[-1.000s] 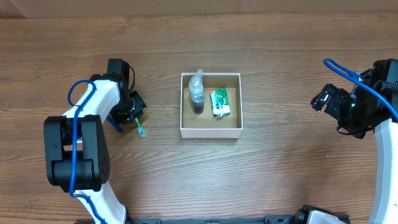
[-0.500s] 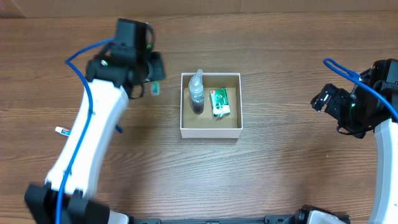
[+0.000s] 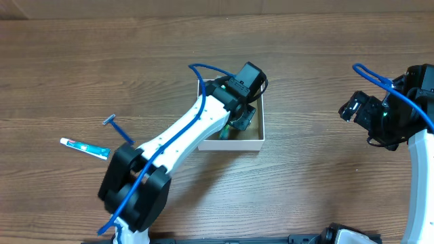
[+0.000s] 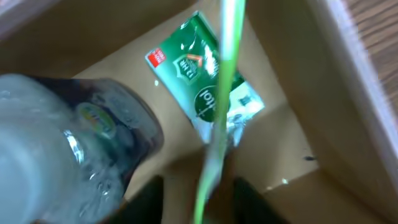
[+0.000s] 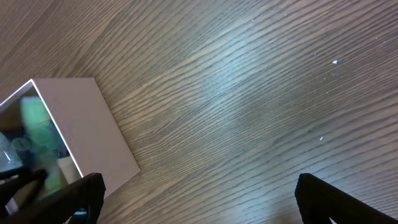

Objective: Pack container
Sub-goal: 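Carry the toothbrush into the box and release it, then move the left gripper to the blue razor and grasp it, then lower the razor into the box and open the left gripper, then grasp the Colgate toothpaste tube with the left gripper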

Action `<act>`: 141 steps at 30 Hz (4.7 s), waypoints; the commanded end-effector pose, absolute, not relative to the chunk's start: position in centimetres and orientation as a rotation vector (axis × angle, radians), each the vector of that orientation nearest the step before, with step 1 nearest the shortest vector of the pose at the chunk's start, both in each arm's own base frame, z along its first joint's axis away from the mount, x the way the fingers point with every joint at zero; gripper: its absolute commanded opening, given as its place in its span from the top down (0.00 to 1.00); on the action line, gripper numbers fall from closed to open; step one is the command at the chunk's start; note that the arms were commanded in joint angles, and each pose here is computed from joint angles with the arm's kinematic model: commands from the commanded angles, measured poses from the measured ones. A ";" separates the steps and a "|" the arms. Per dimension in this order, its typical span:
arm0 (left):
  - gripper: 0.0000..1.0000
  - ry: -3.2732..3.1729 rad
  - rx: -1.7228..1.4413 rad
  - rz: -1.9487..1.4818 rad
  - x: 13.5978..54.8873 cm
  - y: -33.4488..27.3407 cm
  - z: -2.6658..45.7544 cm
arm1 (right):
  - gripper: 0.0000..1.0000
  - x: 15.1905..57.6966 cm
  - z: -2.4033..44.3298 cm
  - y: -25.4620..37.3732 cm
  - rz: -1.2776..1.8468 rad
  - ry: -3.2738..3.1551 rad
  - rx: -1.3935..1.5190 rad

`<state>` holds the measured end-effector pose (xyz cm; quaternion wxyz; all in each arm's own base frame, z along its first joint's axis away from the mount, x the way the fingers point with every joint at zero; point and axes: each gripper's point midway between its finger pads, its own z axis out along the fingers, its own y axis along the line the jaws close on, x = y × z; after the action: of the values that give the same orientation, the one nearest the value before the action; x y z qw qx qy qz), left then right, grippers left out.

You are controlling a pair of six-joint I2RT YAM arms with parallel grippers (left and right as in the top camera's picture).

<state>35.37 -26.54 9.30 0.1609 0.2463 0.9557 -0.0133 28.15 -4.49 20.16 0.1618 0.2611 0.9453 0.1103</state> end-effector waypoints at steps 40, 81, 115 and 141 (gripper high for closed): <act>0.04 3.077 -1.093 0.071 35.1 3.9 -3.0 | 0.00 28.4 20.3 -4.4 0.321 2.689 0.728; 0.96 2.494 0.292 -0.126 36.8 -18.1 20.7 | 0.00 28.4 20.3 -4.4 0.321 2.689 0.727; 0.00 2.438 -1.320 0.201 31.0 8.8 20.1 | 0.00 28.4 20.3 -4.4 0.320 2.689 0.727; 0.26 2.548 -1.687 0.200 27.8 17.8 -1.8 | 0.00 28.2 20.2 -4.3 0.321 2.695 0.730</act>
<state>28.76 18.09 -0.10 0.0704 -0.5583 0.8244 0.0610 28.11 -4.47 20.08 0.1605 0.2609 0.9455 0.1104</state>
